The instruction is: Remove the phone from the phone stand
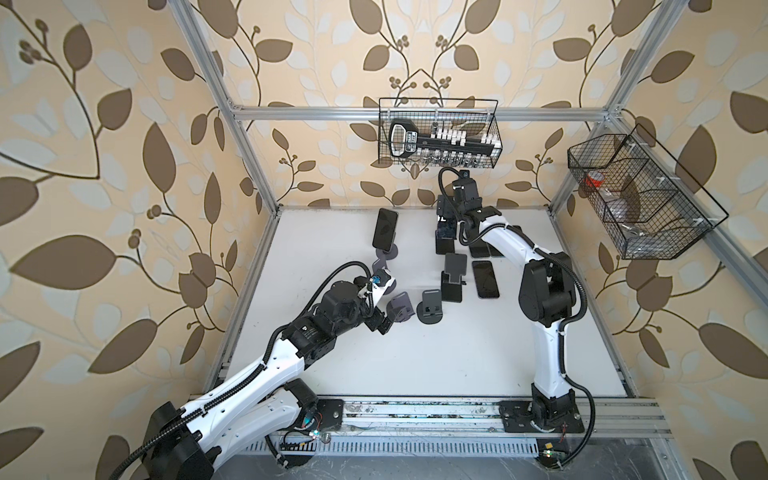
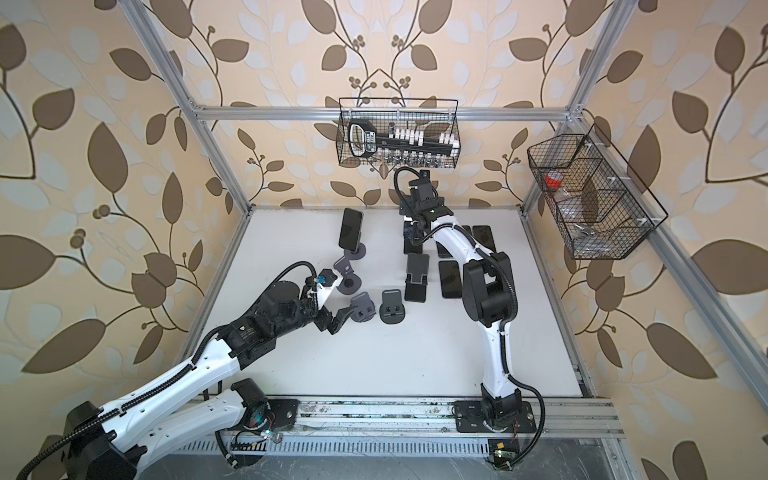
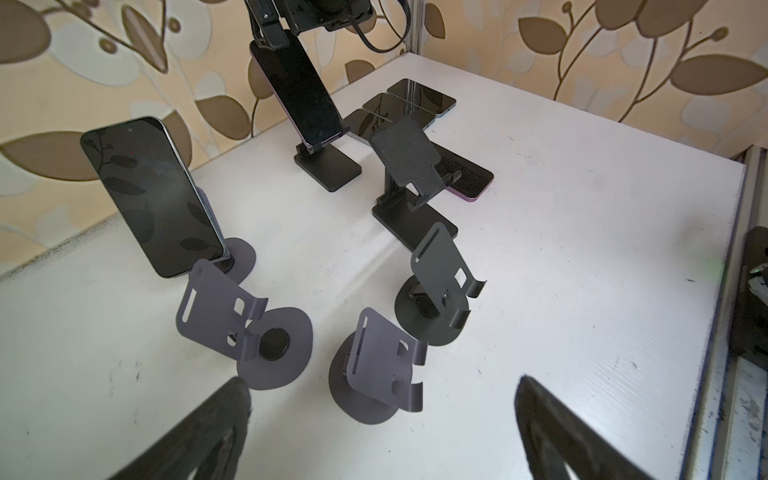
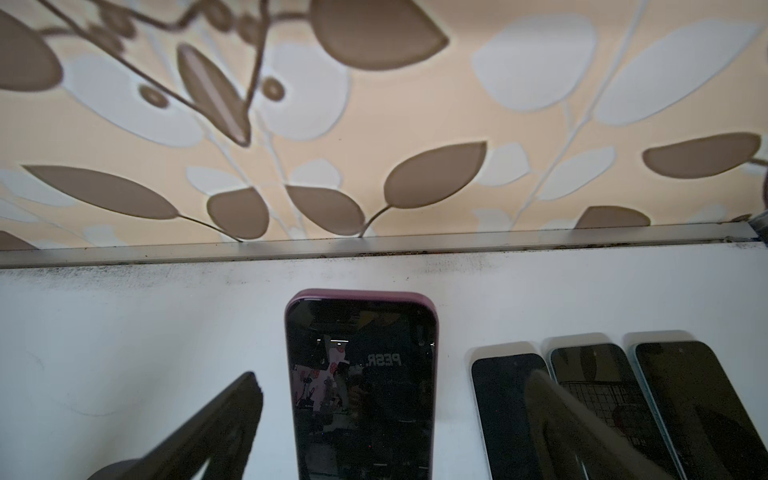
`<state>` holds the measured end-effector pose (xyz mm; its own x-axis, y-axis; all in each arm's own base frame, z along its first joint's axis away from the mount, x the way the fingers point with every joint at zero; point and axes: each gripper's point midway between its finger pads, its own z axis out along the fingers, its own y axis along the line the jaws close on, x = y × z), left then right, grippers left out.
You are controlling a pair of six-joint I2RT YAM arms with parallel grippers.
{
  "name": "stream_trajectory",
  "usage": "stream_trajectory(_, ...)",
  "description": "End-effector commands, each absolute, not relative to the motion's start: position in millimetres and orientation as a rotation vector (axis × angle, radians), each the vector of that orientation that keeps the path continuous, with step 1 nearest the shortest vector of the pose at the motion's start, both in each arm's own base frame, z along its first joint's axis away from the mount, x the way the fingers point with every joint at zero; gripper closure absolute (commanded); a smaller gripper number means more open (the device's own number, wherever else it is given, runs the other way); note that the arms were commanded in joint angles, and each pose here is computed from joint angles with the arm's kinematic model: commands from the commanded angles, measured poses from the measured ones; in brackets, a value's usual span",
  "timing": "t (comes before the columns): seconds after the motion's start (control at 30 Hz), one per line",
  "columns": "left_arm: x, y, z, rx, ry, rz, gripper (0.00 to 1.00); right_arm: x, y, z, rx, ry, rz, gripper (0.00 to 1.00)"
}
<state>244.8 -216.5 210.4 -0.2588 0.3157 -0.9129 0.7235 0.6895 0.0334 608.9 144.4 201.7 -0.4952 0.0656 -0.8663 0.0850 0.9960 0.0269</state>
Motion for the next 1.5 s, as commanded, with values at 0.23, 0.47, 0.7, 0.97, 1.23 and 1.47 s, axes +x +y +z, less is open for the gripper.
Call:
stream_trajectory(0.23,243.1,-222.4,227.5,0.827,1.778,-0.529,0.01,613.7,142.8,188.6,0.078,2.130,-0.055,0.03)
stream_trajectory(0.47,242.1,-222.7,227.1,0.838,1.774,-0.528,0.01,615.5,146.7,184.9,0.063,2.143,-0.041,0.03)
stream_trajectory(0.7,240.9,-222.7,227.8,0.848,1.766,-0.524,0.01,618.6,151.1,179.7,0.056,2.155,-0.026,0.03)
stream_trajectory(0.97,240.7,-219.5,231.6,0.849,1.751,-0.502,0.01,623.6,153.4,172.3,0.066,2.167,-0.026,0.03)
stream_trajectory(1.23,241.2,-215.2,237.1,0.817,1.729,-0.491,0.01,622.8,155.5,168.4,0.078,2.180,-0.037,0.03)
stream_trajectory(1.47,242.8,-215.1,232.7,0.825,1.744,-0.479,0.01,622.8,158.4,157.8,0.062,2.199,-0.024,0.02)
